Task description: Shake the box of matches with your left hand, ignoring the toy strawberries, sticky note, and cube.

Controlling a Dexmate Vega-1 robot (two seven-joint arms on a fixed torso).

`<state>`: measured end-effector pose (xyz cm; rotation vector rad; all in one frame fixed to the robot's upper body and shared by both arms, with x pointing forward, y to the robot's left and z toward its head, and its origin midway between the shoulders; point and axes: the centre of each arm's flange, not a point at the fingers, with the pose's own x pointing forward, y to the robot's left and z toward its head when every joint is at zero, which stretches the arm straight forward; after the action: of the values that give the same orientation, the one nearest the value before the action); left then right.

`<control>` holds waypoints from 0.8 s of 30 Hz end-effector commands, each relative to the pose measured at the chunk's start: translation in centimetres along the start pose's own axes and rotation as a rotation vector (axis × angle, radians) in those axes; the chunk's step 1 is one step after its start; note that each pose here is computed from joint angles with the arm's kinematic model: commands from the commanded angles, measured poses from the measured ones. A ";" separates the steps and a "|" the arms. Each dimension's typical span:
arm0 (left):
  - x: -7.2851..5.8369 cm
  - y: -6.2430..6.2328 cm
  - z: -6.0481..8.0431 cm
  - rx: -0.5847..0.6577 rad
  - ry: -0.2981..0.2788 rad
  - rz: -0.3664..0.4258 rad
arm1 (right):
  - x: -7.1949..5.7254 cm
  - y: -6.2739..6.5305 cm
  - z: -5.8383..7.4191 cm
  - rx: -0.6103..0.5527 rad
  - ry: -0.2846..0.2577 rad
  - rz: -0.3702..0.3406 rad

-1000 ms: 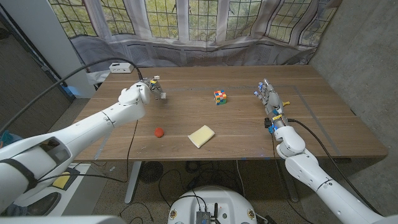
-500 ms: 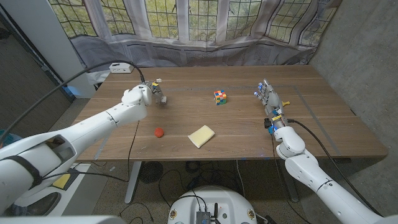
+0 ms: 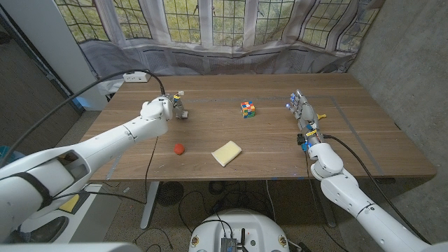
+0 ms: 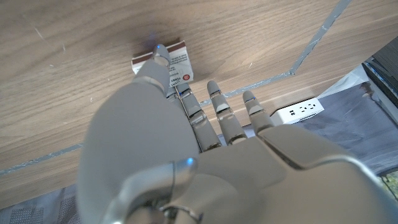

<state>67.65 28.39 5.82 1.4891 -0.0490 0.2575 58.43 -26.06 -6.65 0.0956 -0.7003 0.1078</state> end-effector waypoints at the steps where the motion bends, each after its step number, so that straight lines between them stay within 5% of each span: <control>1: 0.2 -0.3 0.2 0.015 -0.004 -0.010 | 0.0 0.1 0.0 0.000 0.002 0.002; 24: -0.1 -0.4 0.2 0.049 -0.011 -0.021 | -0.3 0.2 0.0 0.001 0.002 -0.001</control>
<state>67.77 28.23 5.54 1.5224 -0.0373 0.2477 58.31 -25.94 -6.76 0.0953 -0.6983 0.1094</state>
